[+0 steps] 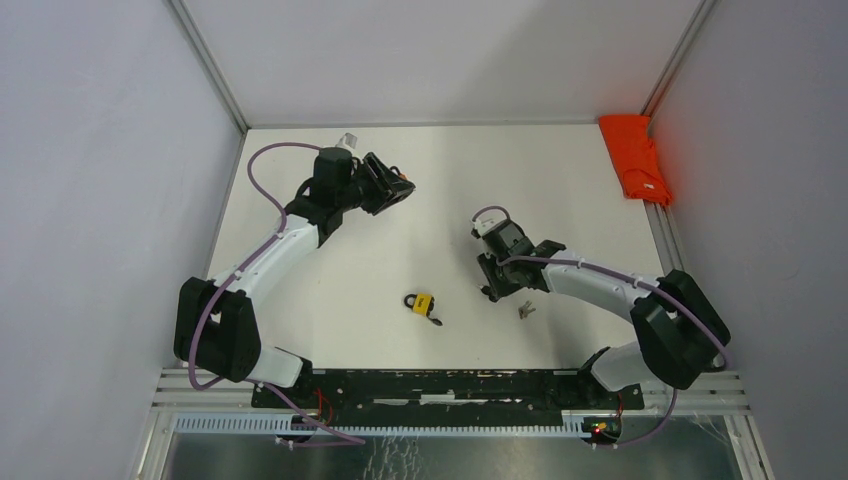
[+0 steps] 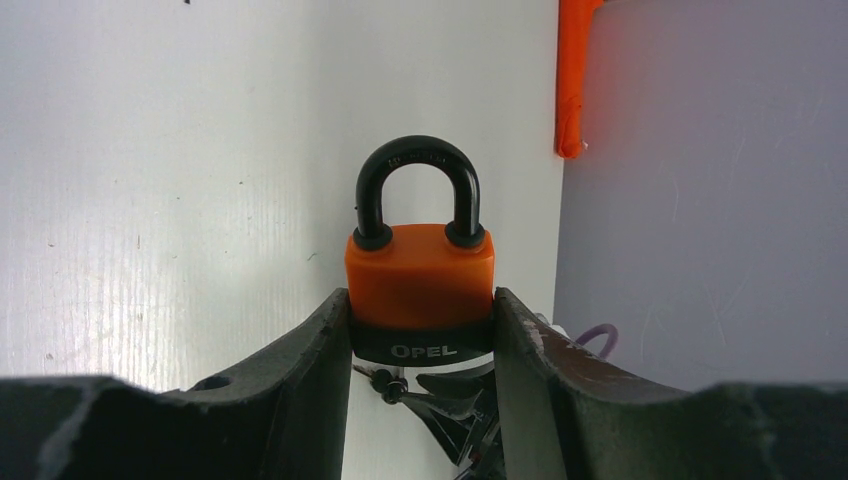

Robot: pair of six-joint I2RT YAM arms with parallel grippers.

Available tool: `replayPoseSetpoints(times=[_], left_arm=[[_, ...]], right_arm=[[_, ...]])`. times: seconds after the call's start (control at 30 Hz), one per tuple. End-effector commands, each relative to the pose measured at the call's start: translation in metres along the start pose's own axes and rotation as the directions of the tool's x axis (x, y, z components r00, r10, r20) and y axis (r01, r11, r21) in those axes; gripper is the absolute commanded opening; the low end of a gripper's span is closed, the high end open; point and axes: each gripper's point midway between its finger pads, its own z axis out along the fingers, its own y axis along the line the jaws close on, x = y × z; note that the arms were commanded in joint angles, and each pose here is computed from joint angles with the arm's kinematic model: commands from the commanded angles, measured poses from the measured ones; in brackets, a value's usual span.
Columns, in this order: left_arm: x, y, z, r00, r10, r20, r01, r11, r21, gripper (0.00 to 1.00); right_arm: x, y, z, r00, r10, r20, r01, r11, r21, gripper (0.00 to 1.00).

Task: Unlock with the key

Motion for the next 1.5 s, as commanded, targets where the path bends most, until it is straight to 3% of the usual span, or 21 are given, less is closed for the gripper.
replayPoseSetpoints(times=[0.0,0.4,0.67,0.97,1.17,1.27,1.4,1.47], left_arm=[[-0.015,-0.024,-0.006,0.997,0.054,0.049,-0.059,0.994,0.095,0.02],[-0.012,-0.026,-0.007,0.998,0.048,0.044,-0.052,0.993,0.107,0.02],[-0.013,-0.025,-0.010,0.997,0.058,0.050,-0.063,0.993,0.098,0.02],[-0.014,-0.019,-0.011,0.997,0.063,0.050,-0.067,0.994,0.084,0.02],[-0.017,-0.018,-0.009,0.997,0.062,0.052,-0.067,0.994,0.084,0.02],[-0.017,-0.018,-0.007,0.997,0.058,0.050,-0.062,0.994,0.090,0.02],[-0.015,-0.018,-0.005,0.998,0.051,0.039,-0.054,0.994,0.097,0.02],[-0.015,-0.018,-0.005,0.998,0.051,0.039,-0.054,0.994,0.097,0.02]], right_arm=[[0.019,-0.010,-0.007,0.999,0.029,-0.031,-0.027,0.999,0.046,0.31],[0.041,-0.019,0.003,0.997,0.036,-0.069,-0.029,0.995,0.096,0.27],[-0.012,-0.023,0.024,1.000,-0.005,-0.022,0.008,0.988,0.157,0.27],[-0.075,-0.013,0.026,0.995,-0.018,0.095,0.006,0.993,0.119,0.27],[-0.072,0.000,0.006,0.992,-0.049,0.116,0.041,0.997,0.069,0.26],[-0.064,0.005,0.004,0.991,-0.072,0.114,0.066,0.996,0.057,0.21],[-0.058,0.014,0.014,0.992,-0.081,0.093,0.078,0.997,0.028,0.03],[-0.060,0.025,0.017,0.991,-0.092,0.093,0.093,0.996,-0.002,0.00]])
